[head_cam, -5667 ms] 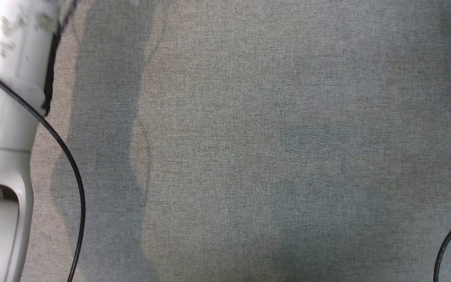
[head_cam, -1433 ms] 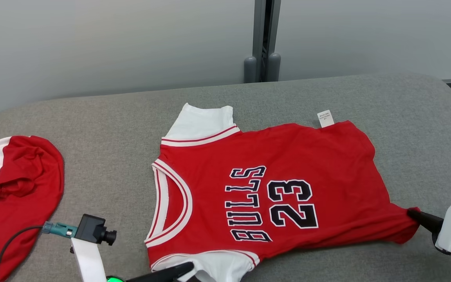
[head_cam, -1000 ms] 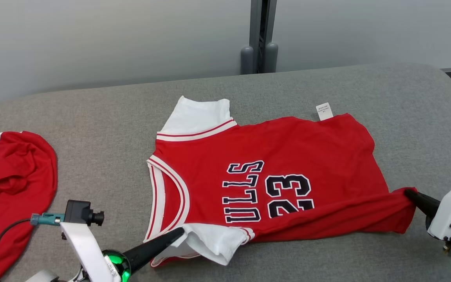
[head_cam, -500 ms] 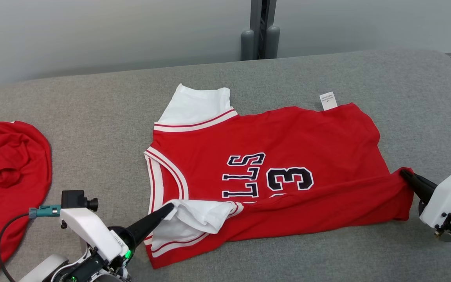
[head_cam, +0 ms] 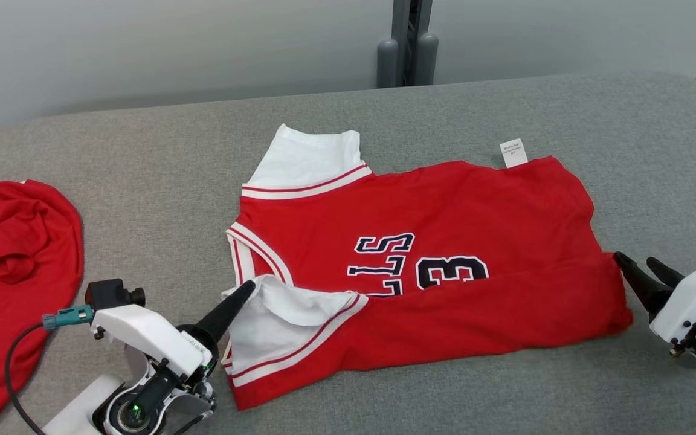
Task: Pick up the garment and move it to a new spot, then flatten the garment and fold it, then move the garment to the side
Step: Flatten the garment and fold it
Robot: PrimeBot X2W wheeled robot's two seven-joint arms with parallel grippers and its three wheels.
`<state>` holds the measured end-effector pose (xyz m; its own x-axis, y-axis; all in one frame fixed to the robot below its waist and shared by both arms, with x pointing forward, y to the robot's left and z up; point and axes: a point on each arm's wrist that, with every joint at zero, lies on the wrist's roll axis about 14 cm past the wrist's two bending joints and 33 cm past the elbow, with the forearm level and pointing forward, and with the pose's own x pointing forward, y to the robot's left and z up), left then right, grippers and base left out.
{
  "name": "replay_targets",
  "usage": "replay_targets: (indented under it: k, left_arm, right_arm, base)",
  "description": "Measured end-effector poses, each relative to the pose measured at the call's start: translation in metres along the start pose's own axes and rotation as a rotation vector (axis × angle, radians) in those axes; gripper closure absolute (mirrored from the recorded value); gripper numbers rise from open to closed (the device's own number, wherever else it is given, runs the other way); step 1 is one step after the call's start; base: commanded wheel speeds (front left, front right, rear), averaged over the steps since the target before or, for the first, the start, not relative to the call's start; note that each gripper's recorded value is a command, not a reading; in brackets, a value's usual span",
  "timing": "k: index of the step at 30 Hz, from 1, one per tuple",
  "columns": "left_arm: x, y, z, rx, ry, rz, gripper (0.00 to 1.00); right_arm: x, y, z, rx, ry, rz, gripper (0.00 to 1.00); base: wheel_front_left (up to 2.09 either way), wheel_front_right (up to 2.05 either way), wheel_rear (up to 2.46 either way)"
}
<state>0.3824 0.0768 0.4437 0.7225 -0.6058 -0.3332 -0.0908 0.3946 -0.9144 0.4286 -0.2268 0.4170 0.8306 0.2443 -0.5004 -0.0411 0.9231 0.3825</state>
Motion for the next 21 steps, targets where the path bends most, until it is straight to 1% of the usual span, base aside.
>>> replay_targets:
  k: [3,6,10,11,15,18,19,21]
  left_arm:
    - [0.004,0.004,0.002,0.022,-0.038,0.012,0.00]
    - [0.005,0.007,0.007,0.053,-0.084,0.020,0.00]
    - [0.004,0.005,0.013,0.107,-0.154,0.013,0.00]
    - [0.004,0.005,0.013,0.107,-0.154,0.013,0.00]
    - [0.002,0.002,0.022,0.166,-0.249,0.006,0.00]
    - [-0.001,0.006,0.024,0.222,-0.297,0.027,0.00]
    - [-0.004,0.014,0.026,0.230,-0.328,0.066,0.00]
    - [-0.006,0.022,0.025,0.300,-0.344,0.104,0.00]
  right_arm:
    - [0.003,0.004,0.005,0.018,-0.024,0.007,0.00]
    - [0.001,-0.002,0.011,0.003,-0.063,-0.011,0.00]
    - [-0.003,-0.003,0.025,0.009,-0.160,-0.014,0.00]
    - [-0.003,-0.003,0.025,0.009,-0.160,-0.014,0.00]
    - [-0.011,-0.004,0.037,0.025,-0.262,-0.019,0.00]
    - [-0.017,-0.001,0.045,0.050,-0.325,-0.008,0.00]
    - [-0.022,0.000,0.054,0.077,-0.375,-0.008,0.00]
    - [-0.029,-0.001,0.066,0.084,-0.438,-0.010,0.00]
  base:
    - [0.00,0.00,0.00]
    - [0.00,0.00,0.00]
    - [0.00,0.00,0.00]
    - [0.00,0.00,0.00]
    - [0.00,0.00,0.00]
    - [0.00,0.00,0.00]
    - [0.00,0.00,0.00]
    - [0.00,0.00,0.00]
